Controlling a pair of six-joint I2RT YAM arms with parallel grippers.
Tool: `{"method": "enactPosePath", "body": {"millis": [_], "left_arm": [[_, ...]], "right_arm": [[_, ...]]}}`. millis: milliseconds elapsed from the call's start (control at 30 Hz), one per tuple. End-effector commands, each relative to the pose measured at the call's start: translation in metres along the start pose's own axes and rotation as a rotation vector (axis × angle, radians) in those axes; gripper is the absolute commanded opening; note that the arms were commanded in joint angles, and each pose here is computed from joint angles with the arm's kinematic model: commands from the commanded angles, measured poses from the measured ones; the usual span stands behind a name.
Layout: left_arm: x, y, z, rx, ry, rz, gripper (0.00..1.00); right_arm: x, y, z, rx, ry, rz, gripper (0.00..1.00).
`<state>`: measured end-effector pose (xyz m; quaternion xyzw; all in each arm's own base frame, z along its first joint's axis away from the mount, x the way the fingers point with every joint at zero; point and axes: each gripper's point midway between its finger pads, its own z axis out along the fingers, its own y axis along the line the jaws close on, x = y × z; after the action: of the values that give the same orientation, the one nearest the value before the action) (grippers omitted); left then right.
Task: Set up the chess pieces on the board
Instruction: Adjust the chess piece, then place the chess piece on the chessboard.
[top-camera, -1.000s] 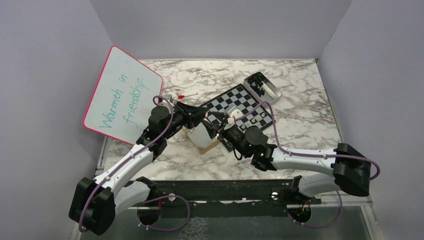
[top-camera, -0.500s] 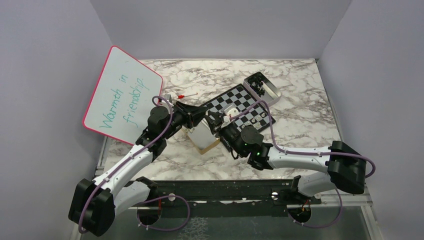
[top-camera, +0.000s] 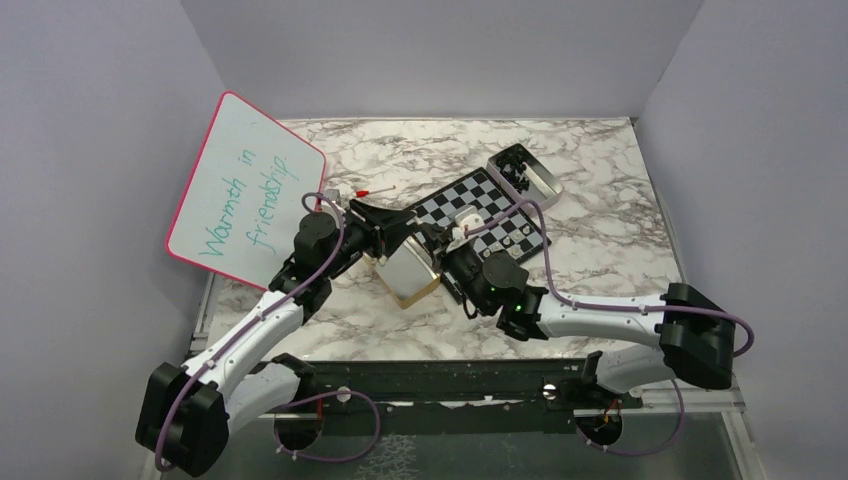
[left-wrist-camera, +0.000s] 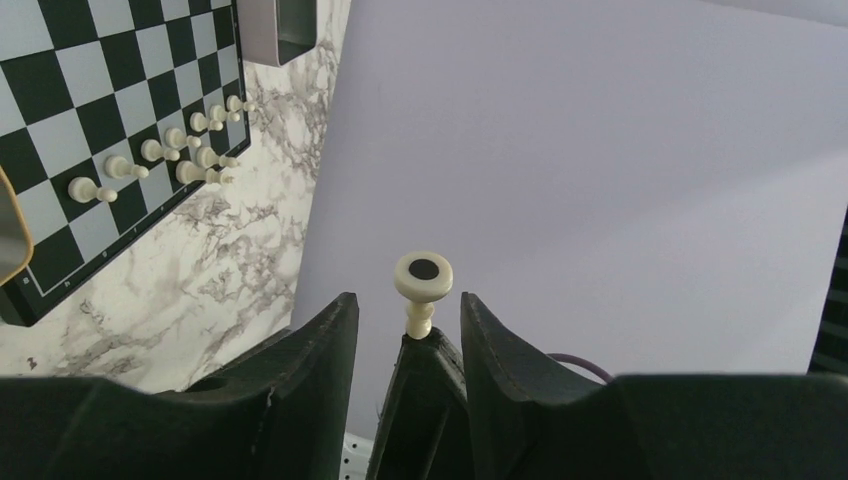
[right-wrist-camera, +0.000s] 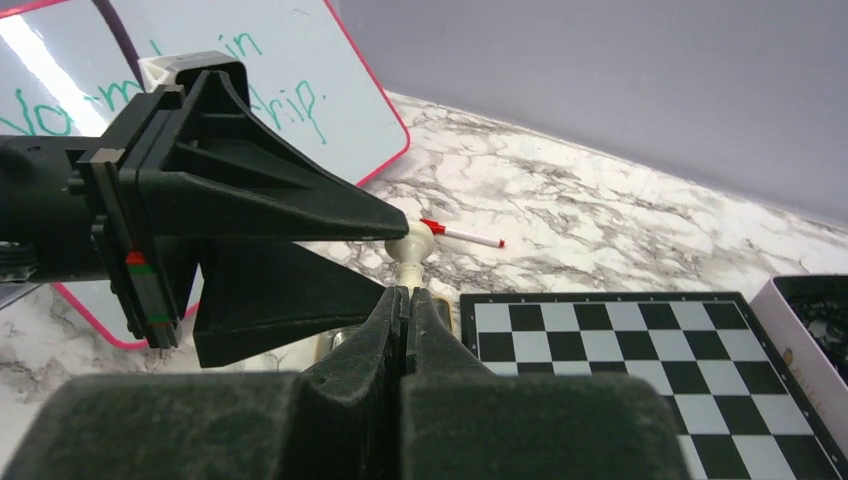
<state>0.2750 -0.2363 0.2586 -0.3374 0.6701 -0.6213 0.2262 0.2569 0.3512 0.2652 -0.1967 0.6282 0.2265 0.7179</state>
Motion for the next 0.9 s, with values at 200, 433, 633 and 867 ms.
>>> {"method": "enactPosePath", "body": {"millis": [200,433,633,867], "left_arm": [[-0.001,-0.017,-0.010,-0.042,-0.032,0.249,0.56],[-0.007,-0.001,-0.016,-0.176,-0.001,0.556,0.99],[-0.028,0.022,-0.023,-0.293,-0.003,0.879,0.99],[-0.050,0.049,-0.023,-0.395,0.047,1.176,0.99]], "right_arm": [[-0.013,-0.038,-0.030,0.152,0.077,0.104,0.01],[-0.006,-0.072,-0.076,0.231,0.271,0.083,0.01],[0.007,-0.094,-0.109,0.300,0.436,0.055,0.01],[0.020,-0.099,-0.112,0.311,0.585,0.023,0.01]]}}
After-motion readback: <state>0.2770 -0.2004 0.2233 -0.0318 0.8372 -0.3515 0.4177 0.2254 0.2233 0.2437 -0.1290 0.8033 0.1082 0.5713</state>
